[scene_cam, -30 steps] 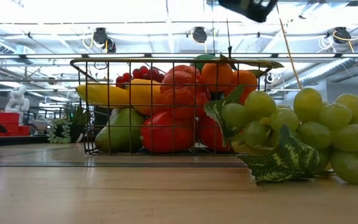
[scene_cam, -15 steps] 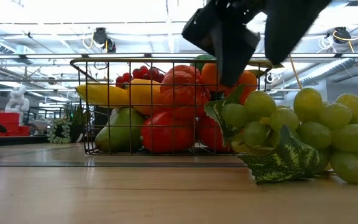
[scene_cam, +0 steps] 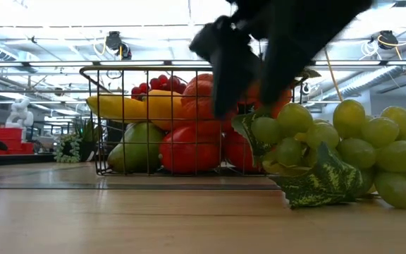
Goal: Build produce basket
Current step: Put the green grapes into the gold wire basket
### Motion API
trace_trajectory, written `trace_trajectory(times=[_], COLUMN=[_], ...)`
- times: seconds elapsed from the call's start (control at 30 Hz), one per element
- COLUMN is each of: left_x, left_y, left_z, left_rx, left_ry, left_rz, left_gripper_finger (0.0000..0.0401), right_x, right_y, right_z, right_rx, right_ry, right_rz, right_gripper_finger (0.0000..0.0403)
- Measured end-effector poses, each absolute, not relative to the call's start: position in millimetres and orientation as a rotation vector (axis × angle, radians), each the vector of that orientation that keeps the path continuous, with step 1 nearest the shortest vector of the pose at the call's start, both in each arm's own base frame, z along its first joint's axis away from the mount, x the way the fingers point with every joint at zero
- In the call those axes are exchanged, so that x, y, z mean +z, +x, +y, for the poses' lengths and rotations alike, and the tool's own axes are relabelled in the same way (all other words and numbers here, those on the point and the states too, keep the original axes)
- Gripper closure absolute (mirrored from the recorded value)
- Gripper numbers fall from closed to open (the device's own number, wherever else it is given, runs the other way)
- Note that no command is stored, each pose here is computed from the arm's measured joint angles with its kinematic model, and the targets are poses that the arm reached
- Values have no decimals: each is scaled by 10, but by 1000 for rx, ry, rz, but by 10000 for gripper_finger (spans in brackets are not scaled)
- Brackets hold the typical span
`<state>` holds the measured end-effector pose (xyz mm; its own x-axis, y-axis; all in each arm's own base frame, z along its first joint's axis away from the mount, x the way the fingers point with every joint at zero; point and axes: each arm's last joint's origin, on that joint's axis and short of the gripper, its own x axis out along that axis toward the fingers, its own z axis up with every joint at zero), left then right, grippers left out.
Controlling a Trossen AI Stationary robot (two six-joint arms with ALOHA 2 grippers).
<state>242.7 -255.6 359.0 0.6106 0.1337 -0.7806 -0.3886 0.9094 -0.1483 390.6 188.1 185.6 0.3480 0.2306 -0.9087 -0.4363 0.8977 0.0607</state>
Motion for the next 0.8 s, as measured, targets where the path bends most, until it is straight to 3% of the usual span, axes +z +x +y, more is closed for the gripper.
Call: trace_trajectory(times=[0.3, 0.8], left_x=[3589, 3589], left_y=[2425, 2472], left_z=[-2556, -2509], left_rx=[309, 315], left_ry=[-321, -301], left_rz=[865, 865], left_gripper_finger=[300, 300], right_x=[1614, 1580], right_y=[3863, 3777], right_z=[1845, 1801], right_rx=[363, 382], right_ry=[-251, -317], right_rz=[1276, 1363], right_gripper_finger=[185, 321])
